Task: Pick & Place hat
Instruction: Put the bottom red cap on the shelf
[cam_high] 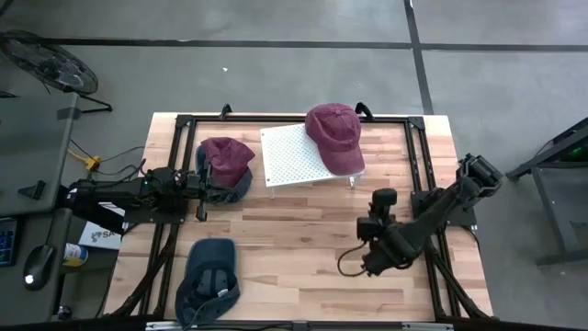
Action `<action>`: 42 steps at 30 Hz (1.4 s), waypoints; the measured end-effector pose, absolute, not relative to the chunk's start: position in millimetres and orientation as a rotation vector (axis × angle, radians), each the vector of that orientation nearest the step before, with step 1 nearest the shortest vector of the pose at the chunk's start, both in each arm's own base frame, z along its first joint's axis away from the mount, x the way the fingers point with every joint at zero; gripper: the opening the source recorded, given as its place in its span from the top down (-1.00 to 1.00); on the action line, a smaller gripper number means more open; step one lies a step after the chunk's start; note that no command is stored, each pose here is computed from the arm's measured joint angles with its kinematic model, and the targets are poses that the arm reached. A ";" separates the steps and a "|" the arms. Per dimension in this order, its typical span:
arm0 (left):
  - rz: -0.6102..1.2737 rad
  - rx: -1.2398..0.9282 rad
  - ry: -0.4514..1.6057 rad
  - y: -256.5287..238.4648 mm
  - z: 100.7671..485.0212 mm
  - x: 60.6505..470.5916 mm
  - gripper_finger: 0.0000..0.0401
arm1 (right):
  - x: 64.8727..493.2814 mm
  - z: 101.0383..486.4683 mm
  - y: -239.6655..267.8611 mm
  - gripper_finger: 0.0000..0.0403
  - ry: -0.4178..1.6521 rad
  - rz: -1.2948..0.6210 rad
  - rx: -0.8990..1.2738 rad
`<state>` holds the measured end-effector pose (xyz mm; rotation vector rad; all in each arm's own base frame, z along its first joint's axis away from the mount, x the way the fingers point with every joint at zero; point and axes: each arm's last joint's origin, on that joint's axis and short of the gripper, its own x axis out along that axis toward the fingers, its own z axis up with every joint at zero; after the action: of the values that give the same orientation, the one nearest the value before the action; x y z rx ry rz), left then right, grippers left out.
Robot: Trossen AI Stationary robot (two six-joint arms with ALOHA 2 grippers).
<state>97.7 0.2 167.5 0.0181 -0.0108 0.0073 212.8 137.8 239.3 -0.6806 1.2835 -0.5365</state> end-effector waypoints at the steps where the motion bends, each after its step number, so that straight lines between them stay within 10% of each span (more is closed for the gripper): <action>1: 0.007 0.018 -0.011 0.2 167.5 97.7 0.96 | 212.6 234.8 134.3 0.42 1.276 -0.555 -0.704; 42: 0.007 0.018 -0.011 0.2 167.5 97.7 0.96 | 248.2 206.0 52.0 0.10 1.133 -0.892 -0.838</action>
<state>97.7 0.2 167.5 0.0180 -0.0112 0.0070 248.2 52.0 206.0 -0.8382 1.1326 -0.8919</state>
